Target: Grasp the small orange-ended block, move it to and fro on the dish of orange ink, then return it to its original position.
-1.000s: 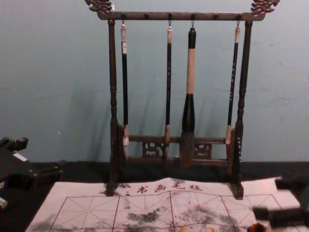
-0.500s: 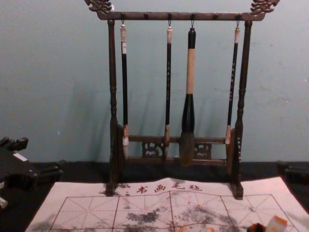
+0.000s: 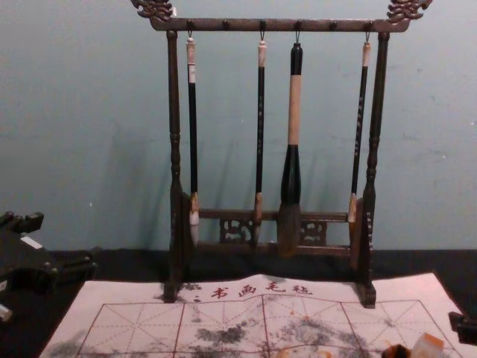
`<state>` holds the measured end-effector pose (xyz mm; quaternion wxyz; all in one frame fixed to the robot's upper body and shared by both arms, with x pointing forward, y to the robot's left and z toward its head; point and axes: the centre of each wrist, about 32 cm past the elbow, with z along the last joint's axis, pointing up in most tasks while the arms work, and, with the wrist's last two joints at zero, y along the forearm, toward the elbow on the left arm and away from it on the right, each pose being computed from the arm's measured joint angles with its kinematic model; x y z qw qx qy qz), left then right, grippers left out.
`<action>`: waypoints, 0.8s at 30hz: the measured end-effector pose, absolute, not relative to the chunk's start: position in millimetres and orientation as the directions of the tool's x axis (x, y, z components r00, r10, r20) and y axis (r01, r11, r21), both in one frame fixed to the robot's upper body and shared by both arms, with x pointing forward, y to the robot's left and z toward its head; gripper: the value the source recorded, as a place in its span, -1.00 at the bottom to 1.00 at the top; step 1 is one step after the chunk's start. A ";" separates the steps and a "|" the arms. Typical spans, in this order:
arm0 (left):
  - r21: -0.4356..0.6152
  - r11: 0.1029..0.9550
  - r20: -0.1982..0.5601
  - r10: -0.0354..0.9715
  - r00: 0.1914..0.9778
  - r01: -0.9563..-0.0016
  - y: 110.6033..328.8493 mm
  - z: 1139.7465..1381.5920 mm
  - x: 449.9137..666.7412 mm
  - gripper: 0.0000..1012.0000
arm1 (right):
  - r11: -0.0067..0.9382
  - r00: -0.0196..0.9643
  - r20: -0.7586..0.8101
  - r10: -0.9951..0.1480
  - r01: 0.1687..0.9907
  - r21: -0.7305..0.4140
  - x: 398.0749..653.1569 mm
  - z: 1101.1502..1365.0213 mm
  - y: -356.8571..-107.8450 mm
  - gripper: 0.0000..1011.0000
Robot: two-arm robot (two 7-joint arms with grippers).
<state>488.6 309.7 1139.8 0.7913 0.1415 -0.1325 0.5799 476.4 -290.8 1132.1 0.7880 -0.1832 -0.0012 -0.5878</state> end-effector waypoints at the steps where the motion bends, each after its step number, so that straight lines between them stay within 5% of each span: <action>1: 0.070 0.287 0.374 0.880 0.292 -0.955 309.7 1139.8 488.6 0.98 | 0.238 0.305 0.218 -0.927 0.928 -0.288 476.8 1131.6 -290.8 0.98; 24: 0.070 0.287 0.374 0.880 0.292 -0.955 309.7 1139.8 488.6 0.98 | 0.236 0.304 0.219 -0.927 0.928 -0.289 477.0 1131.3 -290.8 0.98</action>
